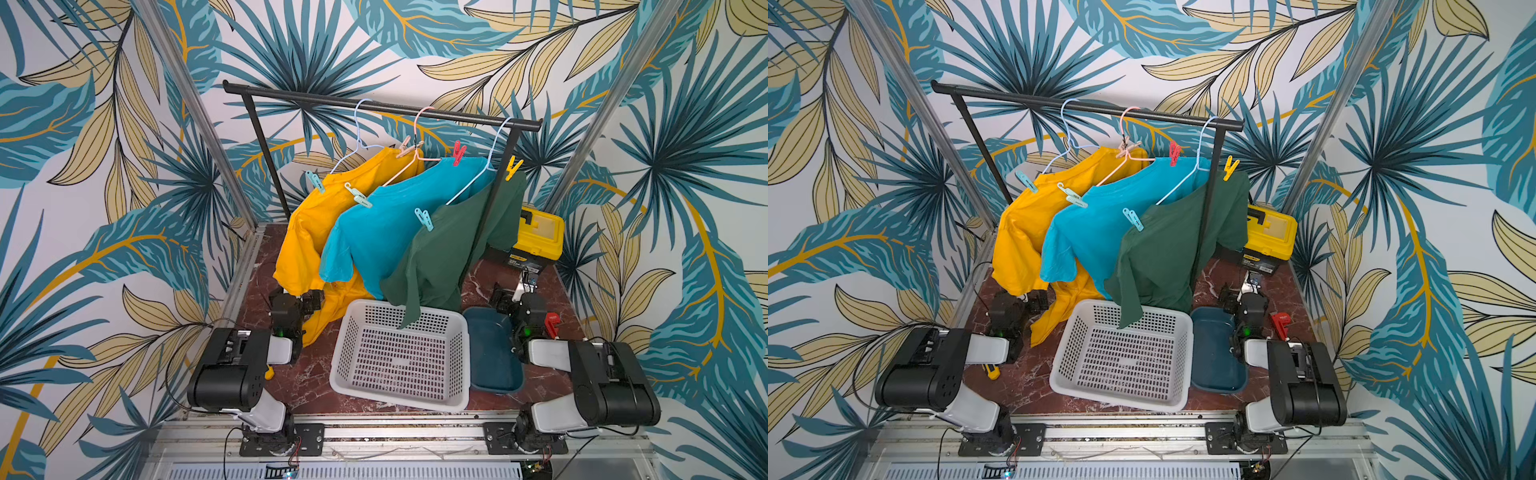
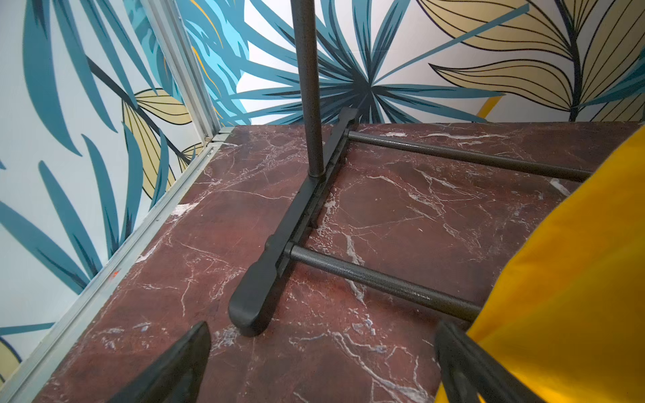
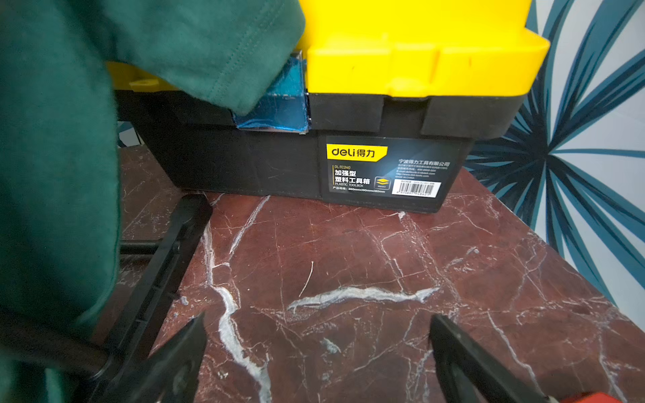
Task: Remove the clothespins securing t-shirts to the hanger
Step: Pick up the hanger from the clothes rail.
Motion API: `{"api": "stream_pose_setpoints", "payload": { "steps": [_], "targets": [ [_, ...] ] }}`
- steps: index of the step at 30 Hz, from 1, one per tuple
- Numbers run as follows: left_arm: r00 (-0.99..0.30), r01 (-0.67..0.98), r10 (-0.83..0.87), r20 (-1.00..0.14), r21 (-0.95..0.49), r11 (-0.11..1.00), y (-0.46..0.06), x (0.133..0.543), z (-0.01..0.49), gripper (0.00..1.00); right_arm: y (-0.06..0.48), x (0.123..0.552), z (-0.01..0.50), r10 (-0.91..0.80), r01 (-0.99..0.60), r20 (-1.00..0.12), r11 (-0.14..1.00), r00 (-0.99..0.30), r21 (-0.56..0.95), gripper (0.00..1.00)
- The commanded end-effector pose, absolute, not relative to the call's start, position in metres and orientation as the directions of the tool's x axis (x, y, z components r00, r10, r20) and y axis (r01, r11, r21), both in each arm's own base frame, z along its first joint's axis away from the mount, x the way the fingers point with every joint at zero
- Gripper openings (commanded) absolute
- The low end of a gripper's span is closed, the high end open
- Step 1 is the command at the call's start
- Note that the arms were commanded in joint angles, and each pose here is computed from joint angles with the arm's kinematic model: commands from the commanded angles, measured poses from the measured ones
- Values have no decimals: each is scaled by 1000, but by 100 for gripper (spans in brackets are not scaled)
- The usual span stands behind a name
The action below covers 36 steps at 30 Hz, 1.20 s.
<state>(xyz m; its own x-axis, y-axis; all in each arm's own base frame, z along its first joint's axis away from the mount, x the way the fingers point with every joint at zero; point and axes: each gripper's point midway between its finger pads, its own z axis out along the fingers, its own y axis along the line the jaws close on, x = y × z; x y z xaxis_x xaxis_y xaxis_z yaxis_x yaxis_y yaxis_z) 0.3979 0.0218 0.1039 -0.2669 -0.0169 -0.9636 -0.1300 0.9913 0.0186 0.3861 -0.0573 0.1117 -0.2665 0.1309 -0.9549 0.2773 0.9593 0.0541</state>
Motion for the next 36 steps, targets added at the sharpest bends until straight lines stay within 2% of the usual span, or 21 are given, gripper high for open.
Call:
{"api": "stream_pose_setpoints", "payload": {
  "steps": [1, 25, 28, 31, 36],
  "targets": [
    [-223, -132, -25, -975, 5, 991, 24, 403, 118, 99, -55, 387, 112, 119, 265, -954, 963, -276, 43, 100],
    [-214, -118, -51, -976, -26, 993, 28, 402, 121, 100, -54, 388, 111, 117, 259, -952, 965, -283, 41, 99],
    [-158, -267, -100, -982, -55, 962, 52, 390, 144, 100, -62, 386, 121, 118, 303, -959, 952, -258, 35, 99],
    [-97, -435, -141, -985, -86, 897, 80, 368, 178, 100, -77, 375, 138, 184, 409, -933, 911, -308, 45, 99],
    [27, -692, -175, -984, -145, 708, 126, 309, 233, 100, -88, 351, 176, 223, 488, -939, 870, -262, 70, 100]
  ]
}}
